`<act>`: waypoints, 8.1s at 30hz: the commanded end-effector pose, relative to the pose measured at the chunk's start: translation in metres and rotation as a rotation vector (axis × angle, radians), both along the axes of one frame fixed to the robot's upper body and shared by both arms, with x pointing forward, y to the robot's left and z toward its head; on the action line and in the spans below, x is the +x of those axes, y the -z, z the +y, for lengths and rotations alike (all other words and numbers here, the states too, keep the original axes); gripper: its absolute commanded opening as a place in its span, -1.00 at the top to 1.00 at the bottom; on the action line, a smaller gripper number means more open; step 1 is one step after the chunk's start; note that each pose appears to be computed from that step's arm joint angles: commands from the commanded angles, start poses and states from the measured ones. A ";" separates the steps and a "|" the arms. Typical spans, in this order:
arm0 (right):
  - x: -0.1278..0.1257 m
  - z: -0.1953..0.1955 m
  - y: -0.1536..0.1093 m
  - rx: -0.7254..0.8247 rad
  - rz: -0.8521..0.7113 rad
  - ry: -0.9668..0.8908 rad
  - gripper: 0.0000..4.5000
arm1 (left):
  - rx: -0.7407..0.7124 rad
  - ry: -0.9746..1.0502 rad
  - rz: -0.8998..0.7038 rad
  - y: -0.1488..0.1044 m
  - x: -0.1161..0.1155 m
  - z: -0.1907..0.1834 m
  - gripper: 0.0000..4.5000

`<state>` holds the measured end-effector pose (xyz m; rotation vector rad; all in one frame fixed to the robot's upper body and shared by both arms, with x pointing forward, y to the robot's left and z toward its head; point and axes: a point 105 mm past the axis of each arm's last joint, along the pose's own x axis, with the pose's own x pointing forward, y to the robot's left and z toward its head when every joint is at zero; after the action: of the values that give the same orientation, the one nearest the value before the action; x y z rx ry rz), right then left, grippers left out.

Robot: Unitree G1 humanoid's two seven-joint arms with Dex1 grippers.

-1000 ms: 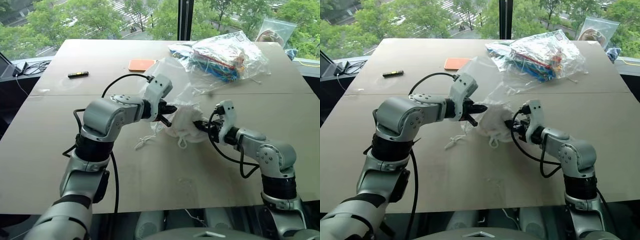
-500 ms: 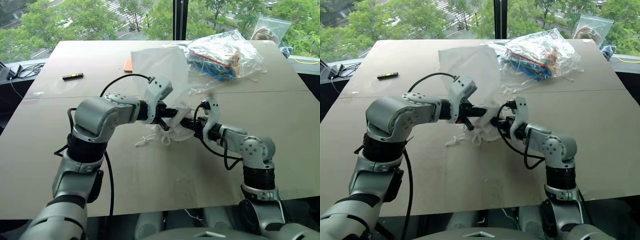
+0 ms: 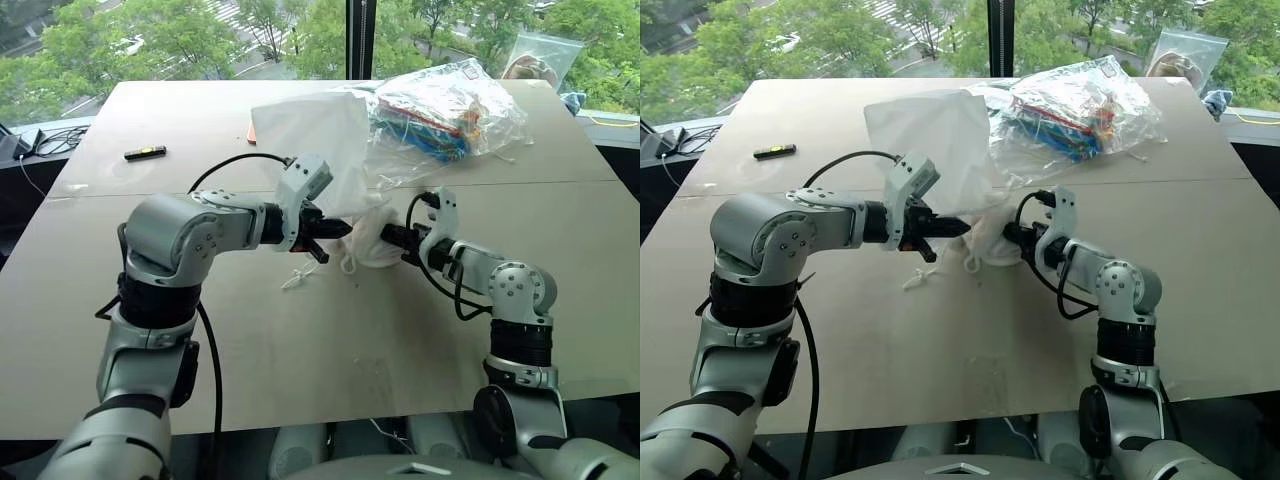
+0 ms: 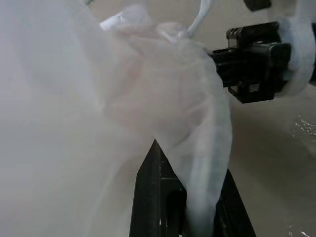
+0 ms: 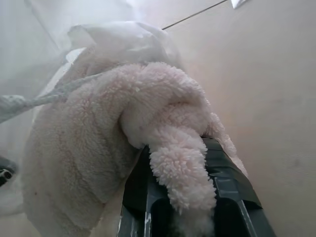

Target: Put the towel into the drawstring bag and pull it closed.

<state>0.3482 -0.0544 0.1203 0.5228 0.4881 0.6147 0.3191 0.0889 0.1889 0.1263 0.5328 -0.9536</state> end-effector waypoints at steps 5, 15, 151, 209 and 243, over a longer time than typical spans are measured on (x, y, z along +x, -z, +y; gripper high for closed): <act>-0.036 0.021 -0.045 0.047 -0.202 -0.246 1.00 | -0.140 0.039 0.016 -0.033 -0.004 -0.013 1.00; -0.025 0.009 -0.033 -0.046 -0.157 -0.199 1.00 | -0.211 0.001 0.140 -0.018 -0.005 -0.020 1.00; -0.045 -0.039 -0.035 0.065 0.031 -0.085 1.00 | 0.102 0.031 -0.372 -0.020 0.012 -0.007 0.03; -0.002 -0.028 -0.083 0.620 -0.012 0.086 1.00 | -0.340 0.091 0.109 -0.052 -0.001 -0.032 0.95; -0.012 0.039 -0.027 -0.003 -0.339 -0.226 -0.40 | -0.258 -0.009 0.103 -0.002 0.001 -0.006 1.00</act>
<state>0.3385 -0.0087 0.1316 0.3606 0.2905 0.8814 0.3203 0.0823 0.1864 -0.1922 0.5472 -1.0065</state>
